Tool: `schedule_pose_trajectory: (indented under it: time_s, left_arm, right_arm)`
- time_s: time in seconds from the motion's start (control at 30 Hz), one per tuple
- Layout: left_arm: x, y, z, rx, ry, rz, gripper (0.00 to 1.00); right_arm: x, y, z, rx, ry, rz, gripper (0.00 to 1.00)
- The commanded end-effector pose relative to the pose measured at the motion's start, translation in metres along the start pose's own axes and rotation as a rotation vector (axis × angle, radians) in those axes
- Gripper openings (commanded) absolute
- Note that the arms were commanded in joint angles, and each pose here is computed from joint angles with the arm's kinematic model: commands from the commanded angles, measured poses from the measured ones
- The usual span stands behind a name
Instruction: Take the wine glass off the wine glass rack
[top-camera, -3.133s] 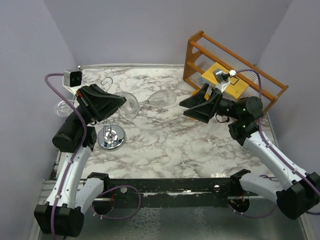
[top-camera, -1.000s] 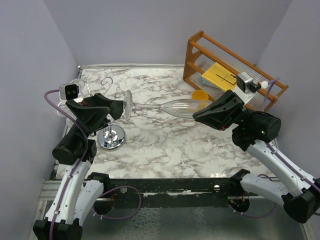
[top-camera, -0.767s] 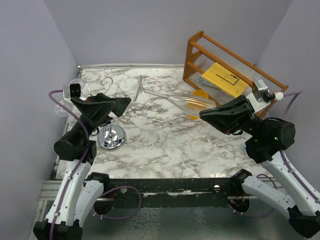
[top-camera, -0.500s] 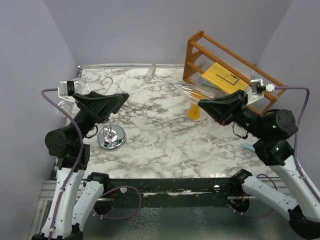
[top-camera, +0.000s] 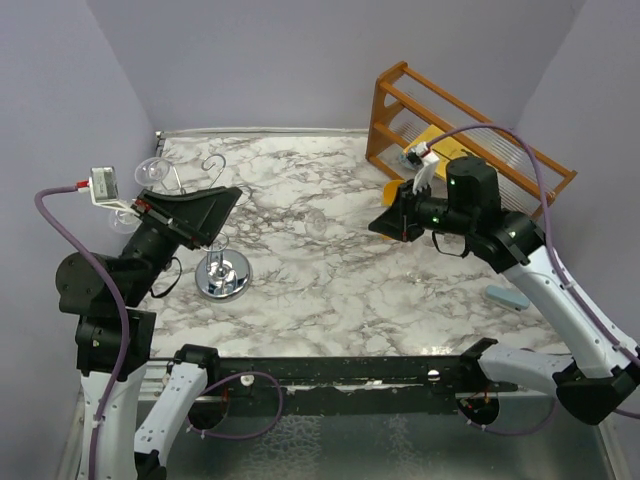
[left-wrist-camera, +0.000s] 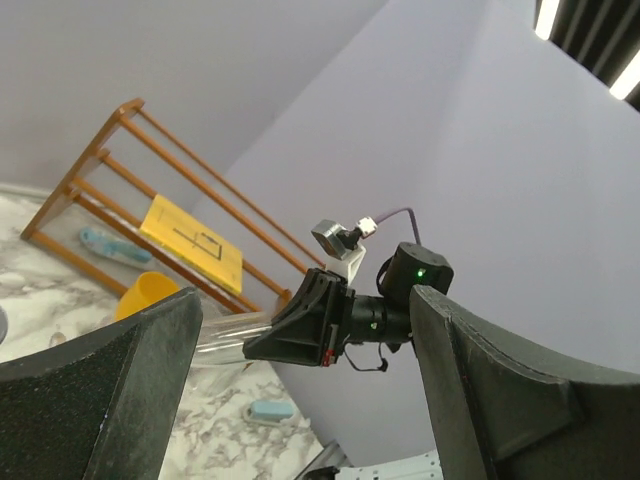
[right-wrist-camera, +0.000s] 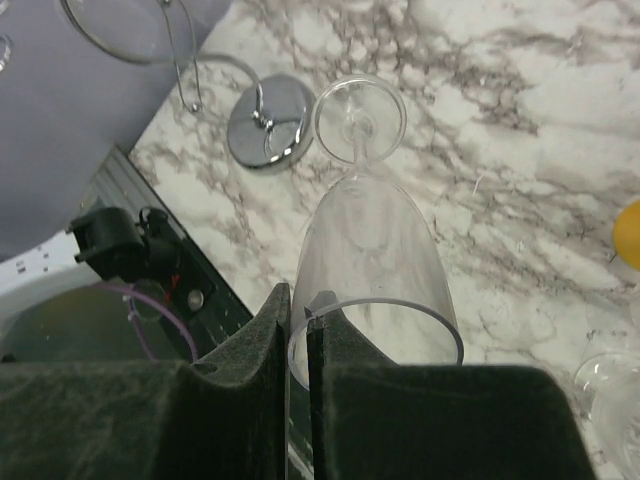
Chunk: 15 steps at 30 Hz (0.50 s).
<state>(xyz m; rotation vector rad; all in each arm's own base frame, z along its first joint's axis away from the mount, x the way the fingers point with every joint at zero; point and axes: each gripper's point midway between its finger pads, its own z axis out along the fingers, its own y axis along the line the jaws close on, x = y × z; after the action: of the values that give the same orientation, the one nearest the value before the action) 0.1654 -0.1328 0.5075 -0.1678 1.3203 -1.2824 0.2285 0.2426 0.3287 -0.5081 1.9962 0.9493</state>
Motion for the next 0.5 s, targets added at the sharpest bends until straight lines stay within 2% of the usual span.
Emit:
schedule_pose_trajectory:
  time_s: [0.0, 0.1, 0.23, 0.47]
  left_arm:
    - [0.001, 0.011, -0.007, -0.065, -0.006, 0.043, 0.88]
    - [-0.001, 0.007, -0.01, -0.069, -0.009, 0.063, 0.88]
    - [-0.01, -0.001, -0.017, -0.08, -0.042, 0.12, 0.88]
    - [-0.043, -0.026, -0.031, -0.123, -0.137, 0.263, 0.88]
  right_arm:
    - [0.018, 0.014, -0.003, -0.082, 0.149, -0.028, 0.01]
    - [0.036, 0.007, 0.004, -0.07, 0.262, -0.001, 0.01]
    - [0.056, -0.016, 0.011, 0.035, 0.397, 0.021, 0.01]
    - [0.064, -0.037, 0.022, 0.137, 0.471, -0.01, 0.01]
